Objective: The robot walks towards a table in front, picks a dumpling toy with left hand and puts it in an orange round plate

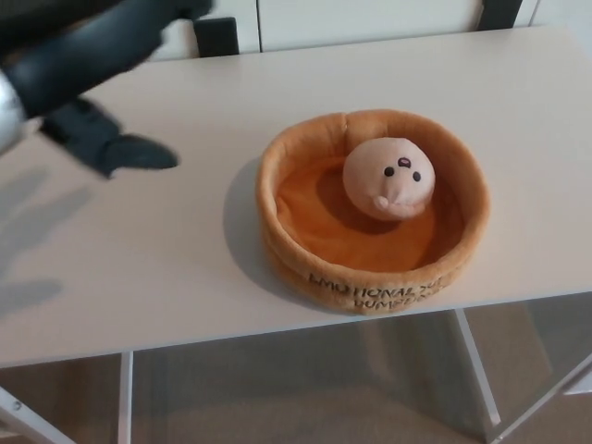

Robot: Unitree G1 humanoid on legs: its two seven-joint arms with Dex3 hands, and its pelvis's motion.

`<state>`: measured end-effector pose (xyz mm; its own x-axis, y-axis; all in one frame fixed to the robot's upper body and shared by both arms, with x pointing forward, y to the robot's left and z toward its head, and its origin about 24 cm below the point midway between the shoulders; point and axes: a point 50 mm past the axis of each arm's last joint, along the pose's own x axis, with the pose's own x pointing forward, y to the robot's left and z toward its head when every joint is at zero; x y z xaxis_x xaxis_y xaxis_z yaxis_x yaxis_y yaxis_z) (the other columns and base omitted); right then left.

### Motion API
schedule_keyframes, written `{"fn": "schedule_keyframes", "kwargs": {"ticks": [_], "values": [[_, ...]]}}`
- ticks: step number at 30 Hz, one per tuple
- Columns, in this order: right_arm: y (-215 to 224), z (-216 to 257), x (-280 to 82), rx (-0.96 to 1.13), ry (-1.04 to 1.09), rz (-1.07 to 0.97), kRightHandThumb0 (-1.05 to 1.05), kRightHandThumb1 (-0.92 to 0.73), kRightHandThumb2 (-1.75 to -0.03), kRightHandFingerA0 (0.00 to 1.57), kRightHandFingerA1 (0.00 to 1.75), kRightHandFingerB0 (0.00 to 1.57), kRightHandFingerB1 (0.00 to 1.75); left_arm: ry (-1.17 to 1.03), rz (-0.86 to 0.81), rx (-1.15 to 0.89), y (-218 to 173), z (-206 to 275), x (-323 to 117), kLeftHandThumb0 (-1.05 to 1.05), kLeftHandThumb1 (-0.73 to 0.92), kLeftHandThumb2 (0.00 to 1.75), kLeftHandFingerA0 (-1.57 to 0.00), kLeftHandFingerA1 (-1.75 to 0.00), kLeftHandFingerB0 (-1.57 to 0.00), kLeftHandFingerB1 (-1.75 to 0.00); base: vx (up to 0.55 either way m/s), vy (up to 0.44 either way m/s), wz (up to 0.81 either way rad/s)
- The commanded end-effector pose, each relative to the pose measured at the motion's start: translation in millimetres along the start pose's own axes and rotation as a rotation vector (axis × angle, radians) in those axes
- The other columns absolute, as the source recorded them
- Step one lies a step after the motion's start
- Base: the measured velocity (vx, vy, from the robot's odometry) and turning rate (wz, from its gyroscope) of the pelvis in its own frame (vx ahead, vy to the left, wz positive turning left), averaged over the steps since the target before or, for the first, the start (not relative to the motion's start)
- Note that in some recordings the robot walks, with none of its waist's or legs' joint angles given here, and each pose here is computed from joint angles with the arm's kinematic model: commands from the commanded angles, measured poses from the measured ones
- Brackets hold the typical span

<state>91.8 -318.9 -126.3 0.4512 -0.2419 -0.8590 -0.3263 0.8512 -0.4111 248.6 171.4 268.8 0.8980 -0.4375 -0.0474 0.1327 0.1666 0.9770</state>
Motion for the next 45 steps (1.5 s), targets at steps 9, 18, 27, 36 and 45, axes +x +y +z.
{"fn": "schedule_keyframes", "kwargs": {"ticks": [9, 18, 27, 36, 45], "values": [[3.5, -38.6, -11.8, -0.028, 0.141, 0.022, -0.31, -0.59, -0.57, 0.68, 0.44, 0.41, 0.35, 0.304, -0.875, -0.164, -185.2, -25.2, -224.6, -0.32, 0.44, 0.58, -0.07, -0.27, -0.13, -0.29, 0.0, 0.0, 0.0], [10.3, -57.0, -19.2, -0.036, 0.196, 0.032, -0.32, -0.61, -0.59, 0.72, 0.48, 0.42, 0.35, 0.617, -1.081, -0.174, -250.5, -52.3, -270.6, -0.18, 0.56, 0.57, -0.74, -1.18, -0.27, -0.34, 0.0, 0.0, 0.0], [10.4, -59.6, -20.4, -0.016, 0.2, 0.022, -0.31, -0.58, -0.58, 0.74, 0.47, 0.42, 0.35, 0.695, -1.174, -0.15, -280.4, -69.7, -281.1, -0.26, 0.58, 0.57, -0.71, -0.93, -0.41, -0.43, 0.0, 0.0, 0.0], [9.1, -56.9, -19.2, -0.028, 0.194, 0.029, -0.32, -0.6, -0.59, 0.71, 0.44, 0.42, 0.35, 0.768, -1.29, -0.126, -316.4, -100.0, -273.6, -0.32, 0.58, 0.57, -0.55, -0.5, -0.8, -0.58, 0.0, 0.0, 0.0], [15.8, -57.2, -18.8, -0.011, 0.198, 0.036, -0.33, -0.6, -0.59, 0.75, 0.52, 0.43, 0.35, 1.107, -1.062, -0.41, -351.7, -159.0, -258.9, -0.39, 0.57, 0.57, -0.55, -0.5, -0.49, -0.39, 0.0, 0.0, 0.0]]}}
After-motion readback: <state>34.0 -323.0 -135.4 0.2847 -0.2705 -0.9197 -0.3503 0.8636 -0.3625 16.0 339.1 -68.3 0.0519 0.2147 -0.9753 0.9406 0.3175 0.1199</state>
